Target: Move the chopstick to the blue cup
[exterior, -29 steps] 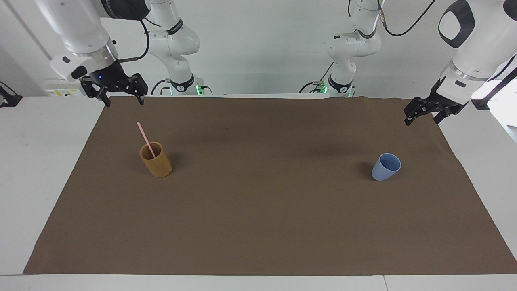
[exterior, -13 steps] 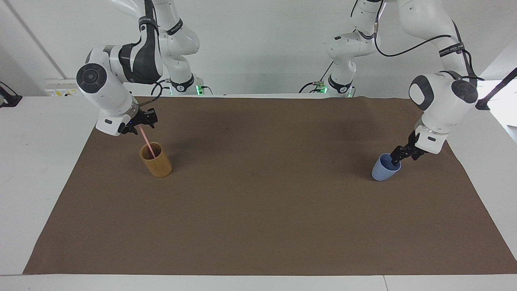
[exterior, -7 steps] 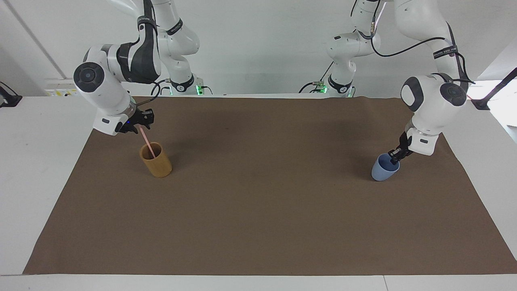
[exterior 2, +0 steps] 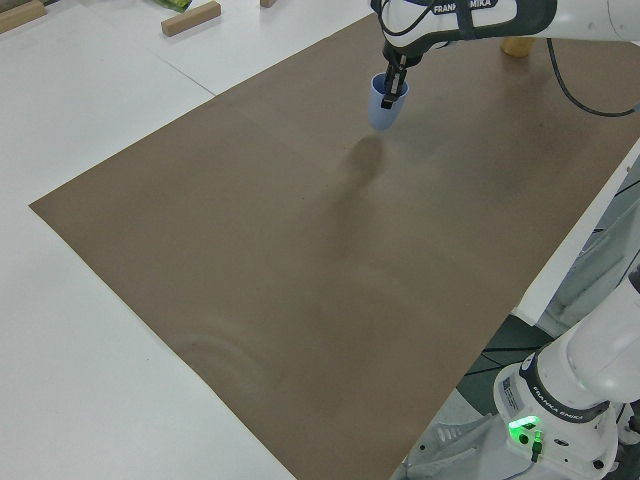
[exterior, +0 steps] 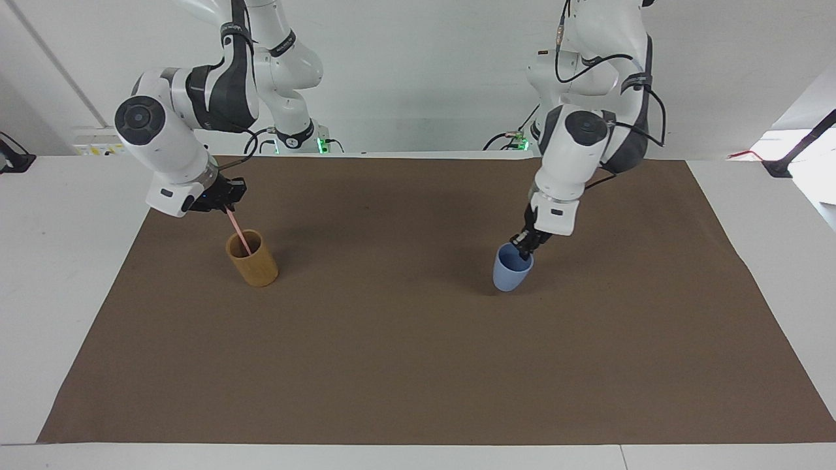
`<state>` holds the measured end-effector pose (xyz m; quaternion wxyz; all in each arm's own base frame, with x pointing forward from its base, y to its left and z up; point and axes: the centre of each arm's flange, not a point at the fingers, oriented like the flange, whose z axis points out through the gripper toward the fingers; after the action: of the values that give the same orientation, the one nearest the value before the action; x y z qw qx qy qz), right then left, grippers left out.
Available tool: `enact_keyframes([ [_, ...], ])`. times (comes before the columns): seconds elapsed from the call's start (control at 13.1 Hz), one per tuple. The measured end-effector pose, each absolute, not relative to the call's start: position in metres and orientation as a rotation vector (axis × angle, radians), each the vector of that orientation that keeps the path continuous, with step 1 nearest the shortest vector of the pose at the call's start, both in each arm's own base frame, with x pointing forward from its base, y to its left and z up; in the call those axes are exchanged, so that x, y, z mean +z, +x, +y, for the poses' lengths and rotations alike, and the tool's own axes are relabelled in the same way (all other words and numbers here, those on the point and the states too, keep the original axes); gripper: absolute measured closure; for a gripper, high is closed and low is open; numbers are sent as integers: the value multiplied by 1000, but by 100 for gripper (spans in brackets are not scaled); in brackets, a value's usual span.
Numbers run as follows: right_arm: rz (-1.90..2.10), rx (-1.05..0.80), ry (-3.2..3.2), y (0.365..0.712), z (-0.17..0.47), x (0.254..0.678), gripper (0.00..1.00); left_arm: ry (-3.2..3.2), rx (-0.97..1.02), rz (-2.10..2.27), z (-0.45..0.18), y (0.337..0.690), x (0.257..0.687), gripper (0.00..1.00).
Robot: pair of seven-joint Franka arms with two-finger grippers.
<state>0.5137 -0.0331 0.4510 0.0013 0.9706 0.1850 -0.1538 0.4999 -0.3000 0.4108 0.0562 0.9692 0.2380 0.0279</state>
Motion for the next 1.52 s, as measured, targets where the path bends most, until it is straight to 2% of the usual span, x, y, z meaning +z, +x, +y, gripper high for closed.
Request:
enact_keyframes([
  [0.15,580,-496,3046,514,-32,457,91,2932,62,742,-344,471,406,96],
  [0.3,579,-515,3043,518,-30,479,91,2939,41,740,-361,454,399,96],
  [0.61,592,-488,3033,519,-16,590,91,2891,60,805,-368,453,375,96],
  [0.68,613,-478,3024,514,-6,621,91,2887,62,810,-368,456,370,89],
  [0.91,644,-461,2997,495,36,679,91,2874,76,809,-369,459,379,50],
  [0.99,621,-443,2992,492,55,689,91,2880,74,808,-368,457,392,40],
  [1.14,516,-400,3049,492,101,694,91,2908,52,815,-359,449,436,11],
  [1.22,427,-379,3106,494,124,692,91,2909,53,832,-350,448,463,1],
  [1.37,294,-346,3172,498,165,685,91,2865,79,960,-299,461,508,0],
  [1.52,195,-314,3205,497,215,675,91,2857,101,1025,-216,491,531,0],
])
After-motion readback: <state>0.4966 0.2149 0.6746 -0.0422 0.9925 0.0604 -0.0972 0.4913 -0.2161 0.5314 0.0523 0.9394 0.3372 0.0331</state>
